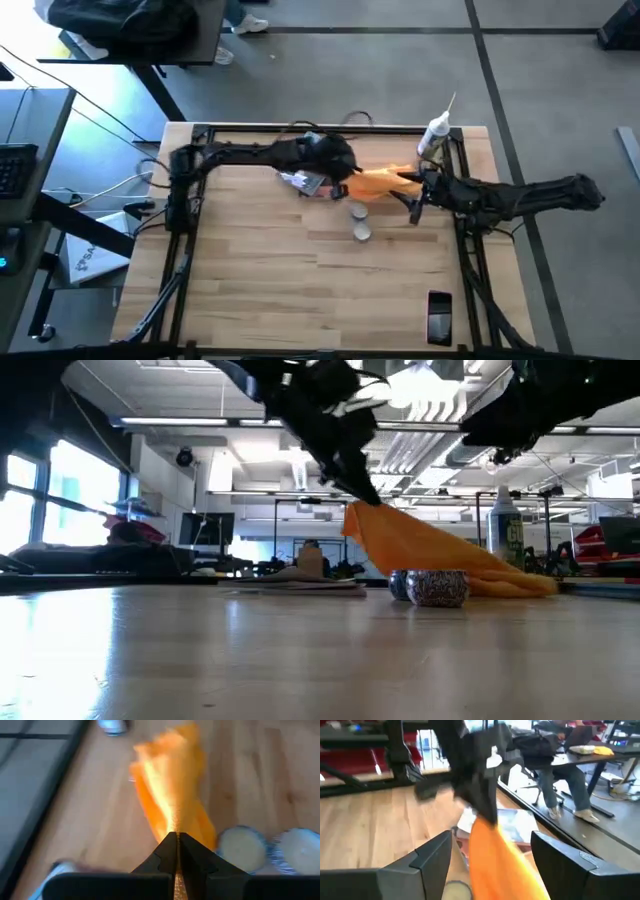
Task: Apply microfiber cloth
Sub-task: Spray the pink phone using the white spray bottle
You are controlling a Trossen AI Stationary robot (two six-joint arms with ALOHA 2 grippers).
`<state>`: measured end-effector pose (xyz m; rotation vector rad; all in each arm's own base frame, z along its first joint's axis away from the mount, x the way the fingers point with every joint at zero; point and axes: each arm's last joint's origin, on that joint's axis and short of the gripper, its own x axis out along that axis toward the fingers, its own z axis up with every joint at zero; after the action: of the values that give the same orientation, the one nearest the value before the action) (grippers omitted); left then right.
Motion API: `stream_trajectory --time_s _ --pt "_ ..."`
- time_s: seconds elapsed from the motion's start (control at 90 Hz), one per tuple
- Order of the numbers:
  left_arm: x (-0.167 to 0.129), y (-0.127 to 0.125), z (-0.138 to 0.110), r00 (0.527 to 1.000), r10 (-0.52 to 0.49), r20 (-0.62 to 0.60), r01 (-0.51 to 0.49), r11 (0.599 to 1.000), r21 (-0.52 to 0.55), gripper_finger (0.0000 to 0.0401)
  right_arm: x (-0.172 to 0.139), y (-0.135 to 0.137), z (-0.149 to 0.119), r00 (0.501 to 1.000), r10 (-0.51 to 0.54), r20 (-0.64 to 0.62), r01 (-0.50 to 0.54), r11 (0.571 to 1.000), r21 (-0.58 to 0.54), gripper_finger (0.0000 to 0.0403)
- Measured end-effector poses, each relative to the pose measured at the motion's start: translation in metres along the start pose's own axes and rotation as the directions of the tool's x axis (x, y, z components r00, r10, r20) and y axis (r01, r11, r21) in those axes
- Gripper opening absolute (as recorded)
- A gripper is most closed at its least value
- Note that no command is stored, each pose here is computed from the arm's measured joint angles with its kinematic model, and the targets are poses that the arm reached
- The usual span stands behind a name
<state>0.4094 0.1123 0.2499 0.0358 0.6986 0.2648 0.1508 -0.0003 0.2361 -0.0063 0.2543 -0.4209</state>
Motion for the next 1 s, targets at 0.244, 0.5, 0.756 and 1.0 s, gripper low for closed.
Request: stream_trajectory --time_s 0.244,0.5,0.756,1.0 --pt "-0.089 0.014 -0.026 0.971 0.057 0.234 -0.043 0.997 -0.061 0.0000 0.023 0.005 -0.007 0.997 -0.051 -0.055 0.051 0.999 -0.007 0.0238" --pt "-0.158 0.007 -0.053 0.895 0.040 0.444 -0.023 0.999 -0.043 0.0000 0.042 -0.003 0.001 0.982 -0.187 0.010 0.187 0.980 -0.063 0.0238" --pt "-0.182 0.002 -0.077 0.855 0.041 0.518 -0.027 0.999 -0.036 0.0000 0.025 -0.031 0.062 0.822 -0.568 -0.036 0.567 0.823 -0.026 0.0238" --pt "-0.186 -0.009 -0.088 0.799 -0.015 0.602 0.019 1.000 -0.001 0.0000 0.001 -0.072 0.097 0.683 -0.674 -0.282 0.725 0.672 0.151 0.0238"
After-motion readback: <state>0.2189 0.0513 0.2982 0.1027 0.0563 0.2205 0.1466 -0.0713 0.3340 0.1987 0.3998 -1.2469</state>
